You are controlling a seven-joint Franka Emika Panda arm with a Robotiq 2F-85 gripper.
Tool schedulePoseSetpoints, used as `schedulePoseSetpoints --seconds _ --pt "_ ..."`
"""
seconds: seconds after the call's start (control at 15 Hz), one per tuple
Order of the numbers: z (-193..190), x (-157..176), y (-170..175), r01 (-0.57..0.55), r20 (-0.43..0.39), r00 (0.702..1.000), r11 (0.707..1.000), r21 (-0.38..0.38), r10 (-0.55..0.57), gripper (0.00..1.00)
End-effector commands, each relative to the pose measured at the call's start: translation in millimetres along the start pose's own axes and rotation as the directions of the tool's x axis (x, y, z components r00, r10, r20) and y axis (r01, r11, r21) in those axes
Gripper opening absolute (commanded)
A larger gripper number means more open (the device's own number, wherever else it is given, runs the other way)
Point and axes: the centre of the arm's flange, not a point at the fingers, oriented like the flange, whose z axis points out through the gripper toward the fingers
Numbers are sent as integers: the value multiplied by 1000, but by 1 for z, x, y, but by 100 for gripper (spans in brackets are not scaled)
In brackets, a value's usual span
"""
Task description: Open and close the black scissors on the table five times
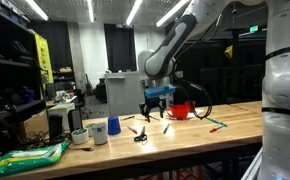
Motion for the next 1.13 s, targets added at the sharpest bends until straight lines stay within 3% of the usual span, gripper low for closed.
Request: schedulePoseSetpoints --seconds 0.0,0.33,0.67,0.93,1.07 --pt "-40 -19 55 41 -36 998 999 -8 -42 100" --pt "-76 -12 121 68 -89 994 997 28 -65 100" --pt "-114 -8 171 192 -91 979 978 86 -184 100" --pt "-135 -10 193 232 -88 971 966 114 -223 100" --pt "-124 -5 188 217 -89 974 971 104 -208 100"
